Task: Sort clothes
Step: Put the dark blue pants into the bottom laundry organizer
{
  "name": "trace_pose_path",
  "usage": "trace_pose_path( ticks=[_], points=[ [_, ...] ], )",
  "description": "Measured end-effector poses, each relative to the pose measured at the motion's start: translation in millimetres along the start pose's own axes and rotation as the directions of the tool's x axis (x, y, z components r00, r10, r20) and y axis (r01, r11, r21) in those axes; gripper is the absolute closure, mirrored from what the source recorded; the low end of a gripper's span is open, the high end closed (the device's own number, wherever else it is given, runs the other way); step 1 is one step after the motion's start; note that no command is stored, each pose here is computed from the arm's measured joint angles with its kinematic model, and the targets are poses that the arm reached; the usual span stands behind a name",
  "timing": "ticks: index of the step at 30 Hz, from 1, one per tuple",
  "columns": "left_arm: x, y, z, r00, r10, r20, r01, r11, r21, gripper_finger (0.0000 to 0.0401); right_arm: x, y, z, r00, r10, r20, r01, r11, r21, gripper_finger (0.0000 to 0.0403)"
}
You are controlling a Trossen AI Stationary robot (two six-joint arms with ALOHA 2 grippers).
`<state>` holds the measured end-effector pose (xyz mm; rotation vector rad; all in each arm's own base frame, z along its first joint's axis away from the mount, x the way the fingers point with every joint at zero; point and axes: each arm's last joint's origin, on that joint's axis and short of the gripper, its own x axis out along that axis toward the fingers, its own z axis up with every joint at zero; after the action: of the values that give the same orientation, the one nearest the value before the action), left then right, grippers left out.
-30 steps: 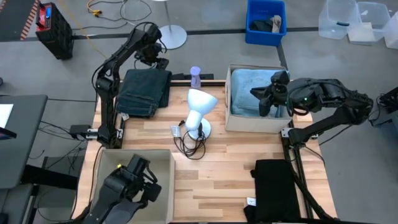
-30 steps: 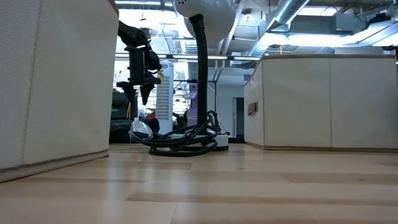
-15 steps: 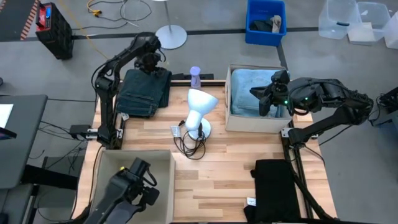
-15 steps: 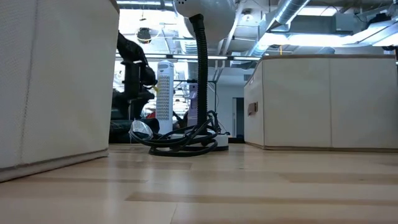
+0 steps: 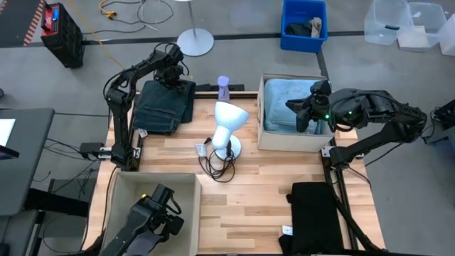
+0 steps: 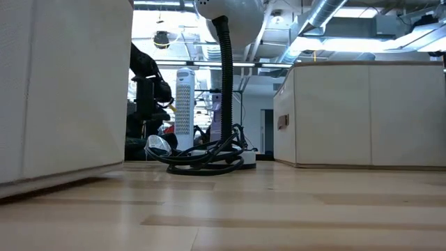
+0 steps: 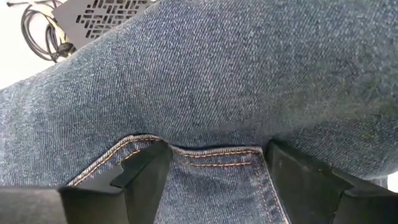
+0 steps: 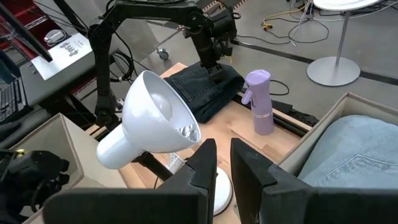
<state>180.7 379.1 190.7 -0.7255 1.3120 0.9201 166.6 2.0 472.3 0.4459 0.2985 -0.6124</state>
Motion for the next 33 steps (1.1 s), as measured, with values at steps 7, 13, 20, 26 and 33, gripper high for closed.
trace_pose_path(
  ticks=[7, 13, 20, 26, 33],
  points=[
    [13.1, -1.0, -5.4, 1.0, -0.001, -0.007, 0.001, 1.0, 0.017, 0.0133, 1.6, -2.4, 1.6, 1.0, -0.017, 0.005, 0.017, 1.0, 0.015, 0.034],
    [17.1, -1.7, -7.2, 1.0, 0.001, -0.007, -0.001, 1.0, 0.023, 0.014, 2.3, -3.4, 2.2, 1.0, -0.024, 0.008, 0.023, 1.0, 0.019, 0.034],
    [16.8, 0.3, -7.4, 1.0, -0.001, -0.006, 0.001, 1.0, 0.011, 0.0214, 2.3, -3.4, 2.2, 1.0, -0.024, 0.008, 0.023, 1.0, 0.019, 0.034],
    [15.6, 3.5, -8.4, 0.999, -0.03, -0.009, 0.03, 1.0, 0.002, 0.0282, 2.3, -3.4, 2.2, 1.0, -0.024, 0.008, 0.024, 1.0, 0.019, 0.034],
    [13.0, 14.8, -9.8, 0.993, -0.113, -0.016, 0.113, 0.993, -0.023, 0.0368, 2.3, -3.5, 2.2, 1.0, -0.024, 0.008, 0.024, 1.0, 0.016, 0.034]
  ],
)
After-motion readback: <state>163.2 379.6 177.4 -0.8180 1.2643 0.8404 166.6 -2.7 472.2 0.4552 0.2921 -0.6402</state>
